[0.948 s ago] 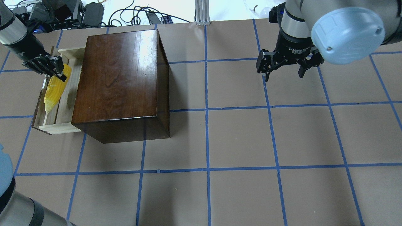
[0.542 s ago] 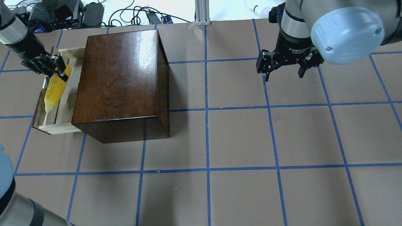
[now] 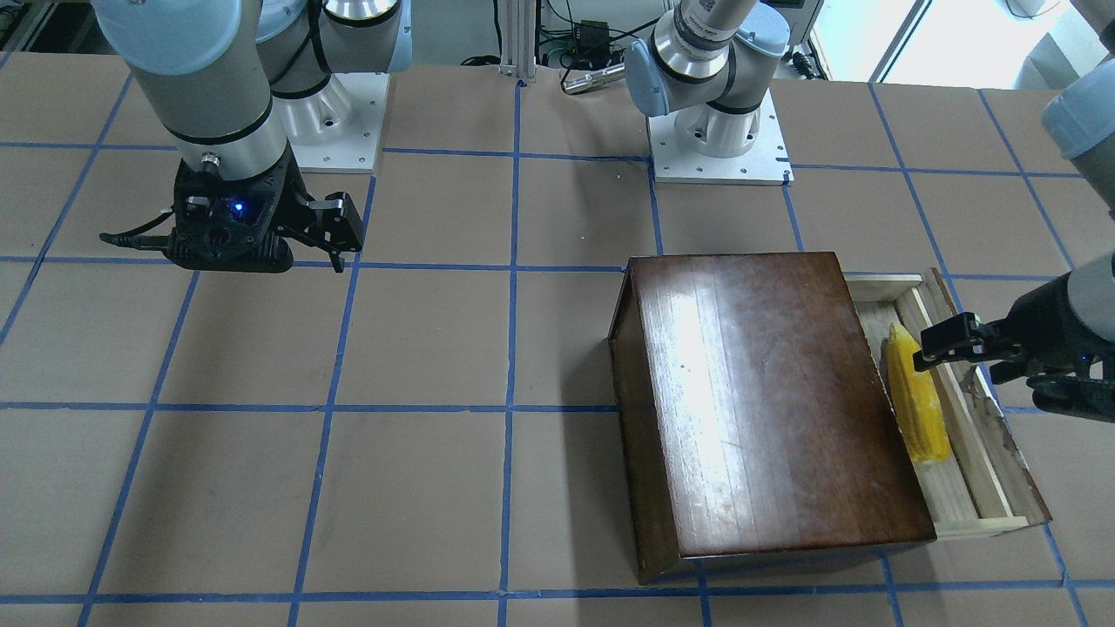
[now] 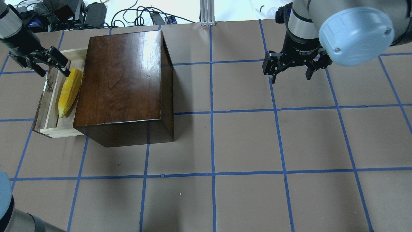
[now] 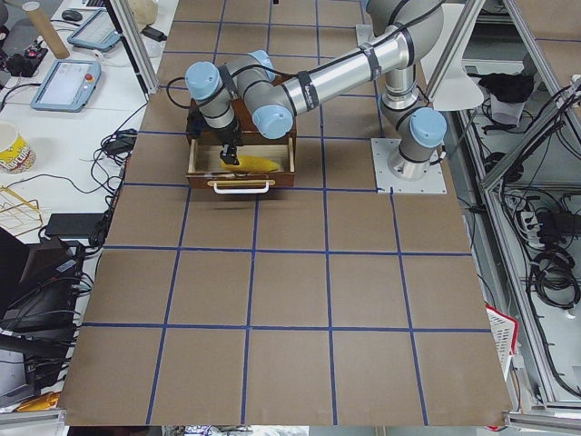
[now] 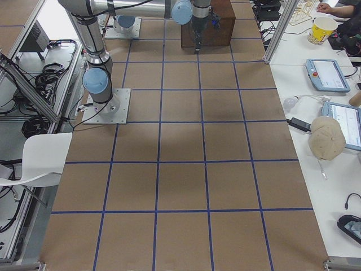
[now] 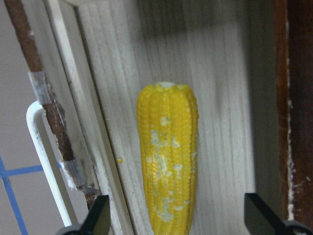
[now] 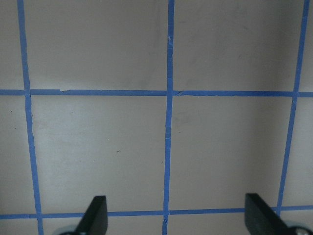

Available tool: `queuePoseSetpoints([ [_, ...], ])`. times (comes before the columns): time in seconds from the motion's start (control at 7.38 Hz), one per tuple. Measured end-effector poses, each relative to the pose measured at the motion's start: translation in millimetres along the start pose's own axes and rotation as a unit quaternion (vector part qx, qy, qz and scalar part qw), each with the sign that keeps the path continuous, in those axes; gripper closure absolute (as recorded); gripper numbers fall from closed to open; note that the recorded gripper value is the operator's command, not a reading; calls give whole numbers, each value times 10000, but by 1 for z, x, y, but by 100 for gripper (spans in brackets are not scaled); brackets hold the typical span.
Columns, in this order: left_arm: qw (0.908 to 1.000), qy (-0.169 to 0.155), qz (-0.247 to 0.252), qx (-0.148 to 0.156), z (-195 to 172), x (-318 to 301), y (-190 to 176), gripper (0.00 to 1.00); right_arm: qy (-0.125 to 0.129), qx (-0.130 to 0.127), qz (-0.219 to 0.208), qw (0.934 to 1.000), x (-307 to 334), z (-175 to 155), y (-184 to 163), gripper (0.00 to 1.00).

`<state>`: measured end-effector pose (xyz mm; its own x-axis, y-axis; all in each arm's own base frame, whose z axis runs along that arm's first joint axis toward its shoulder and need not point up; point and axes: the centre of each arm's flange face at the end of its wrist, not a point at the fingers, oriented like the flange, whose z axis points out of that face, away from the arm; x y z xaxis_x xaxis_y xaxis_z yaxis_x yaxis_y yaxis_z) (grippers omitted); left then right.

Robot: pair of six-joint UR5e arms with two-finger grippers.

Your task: Open drawer and put corn inside

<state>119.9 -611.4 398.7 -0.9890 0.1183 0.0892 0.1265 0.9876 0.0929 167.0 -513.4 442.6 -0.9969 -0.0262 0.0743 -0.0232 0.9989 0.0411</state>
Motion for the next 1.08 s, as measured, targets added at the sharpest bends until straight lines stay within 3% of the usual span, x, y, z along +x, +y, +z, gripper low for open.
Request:
queuePoseSetpoints([
  [0.27, 9999, -66, -107, 95, -38, 23, 20, 0, 0, 0, 0, 10000, 0, 0, 0, 0],
  [0.54, 9988, -257, -325, 255, -71, 85, 33, 0, 0, -2, 0, 10000, 0, 0, 0, 0],
  [1.08, 9947, -693, -567, 511, -96, 214, 52, 0, -1, 0, 0, 10000, 0, 0, 0, 0],
])
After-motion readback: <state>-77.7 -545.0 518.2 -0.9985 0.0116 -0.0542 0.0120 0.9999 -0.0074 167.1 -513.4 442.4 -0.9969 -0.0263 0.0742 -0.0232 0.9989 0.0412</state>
